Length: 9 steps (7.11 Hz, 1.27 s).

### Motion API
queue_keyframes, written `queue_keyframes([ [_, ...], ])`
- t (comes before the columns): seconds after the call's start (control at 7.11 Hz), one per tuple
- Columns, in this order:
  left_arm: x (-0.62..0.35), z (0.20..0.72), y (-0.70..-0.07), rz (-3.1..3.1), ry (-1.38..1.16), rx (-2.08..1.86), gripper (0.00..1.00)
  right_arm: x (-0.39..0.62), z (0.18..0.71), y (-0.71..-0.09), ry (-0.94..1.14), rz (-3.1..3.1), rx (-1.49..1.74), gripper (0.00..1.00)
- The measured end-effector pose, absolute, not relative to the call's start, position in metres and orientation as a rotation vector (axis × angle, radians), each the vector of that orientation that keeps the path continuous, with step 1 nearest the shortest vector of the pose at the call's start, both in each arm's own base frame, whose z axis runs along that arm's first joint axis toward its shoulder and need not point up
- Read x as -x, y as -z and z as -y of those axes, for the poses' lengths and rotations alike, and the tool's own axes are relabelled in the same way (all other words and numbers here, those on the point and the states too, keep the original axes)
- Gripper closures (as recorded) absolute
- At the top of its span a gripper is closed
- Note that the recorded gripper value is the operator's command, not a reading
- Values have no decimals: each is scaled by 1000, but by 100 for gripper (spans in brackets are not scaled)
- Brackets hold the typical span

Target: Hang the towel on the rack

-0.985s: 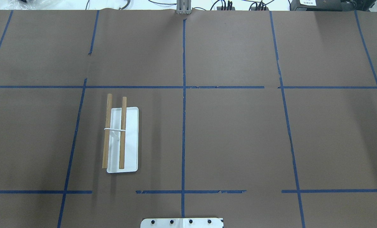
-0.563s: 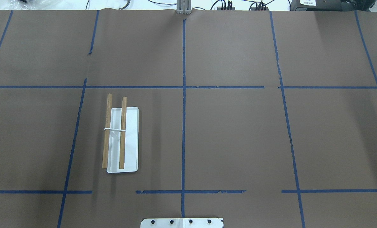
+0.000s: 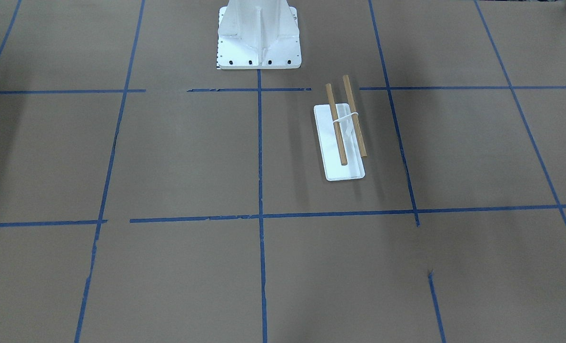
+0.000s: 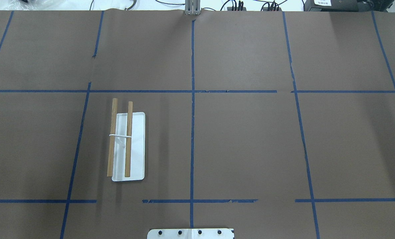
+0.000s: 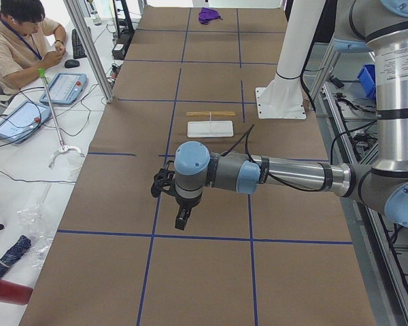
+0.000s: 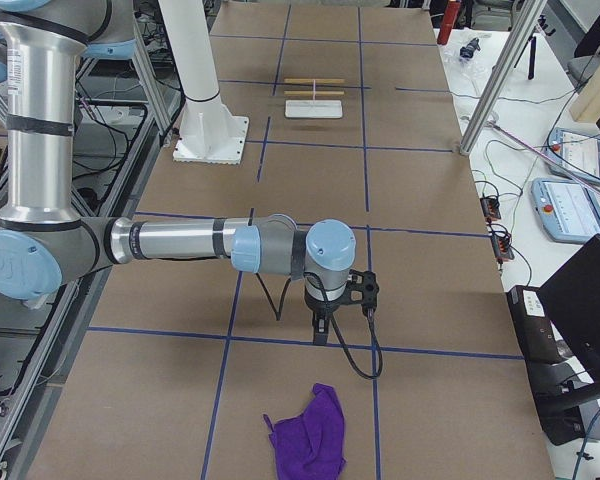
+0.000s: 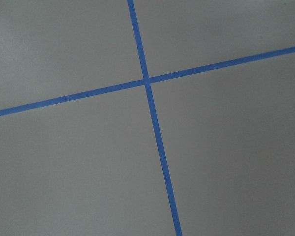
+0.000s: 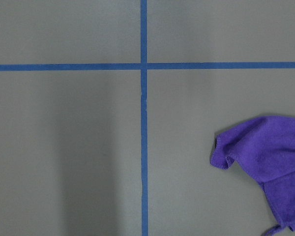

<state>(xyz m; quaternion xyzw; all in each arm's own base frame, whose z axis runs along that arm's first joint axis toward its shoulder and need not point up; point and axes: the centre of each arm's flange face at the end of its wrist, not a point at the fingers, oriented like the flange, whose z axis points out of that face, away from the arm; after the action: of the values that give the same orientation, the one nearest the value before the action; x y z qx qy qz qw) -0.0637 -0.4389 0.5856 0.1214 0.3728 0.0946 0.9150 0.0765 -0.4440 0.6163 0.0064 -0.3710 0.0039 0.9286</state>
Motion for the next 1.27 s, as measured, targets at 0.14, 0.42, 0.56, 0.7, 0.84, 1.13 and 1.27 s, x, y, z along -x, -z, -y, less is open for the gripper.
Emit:
queue_keyframes([
  [0.14, 63, 448, -573, -762, -222, -323, 0, -76, 449, -595, 24, 766, -85, 0],
  [0.42, 64, 462, -550, -749, -272, -452, 0, -67, 453, -569, 111, 768, -260, 3],
  [0.56, 64, 465, -544, -745, -291, -498, 0, -58, 453, -567, 151, 765, -298, 0],
  [0.7, 63, 466, -543, -740, -314, -555, 0, -54, 446, -577, 185, 746, -302, 0],
  [0.84, 63, 465, -544, -735, -335, -605, 0, -54, 436, -601, 225, 708, -284, 0],
  [1.13, 64, 465, -542, -729, -352, -648, 0, -57, 429, -677, 313, 654, -262, 0],
  [1.27, 64, 465, -539, -728, -355, -657, 0, -57, 424, -729, 337, 643, -282, 1],
])
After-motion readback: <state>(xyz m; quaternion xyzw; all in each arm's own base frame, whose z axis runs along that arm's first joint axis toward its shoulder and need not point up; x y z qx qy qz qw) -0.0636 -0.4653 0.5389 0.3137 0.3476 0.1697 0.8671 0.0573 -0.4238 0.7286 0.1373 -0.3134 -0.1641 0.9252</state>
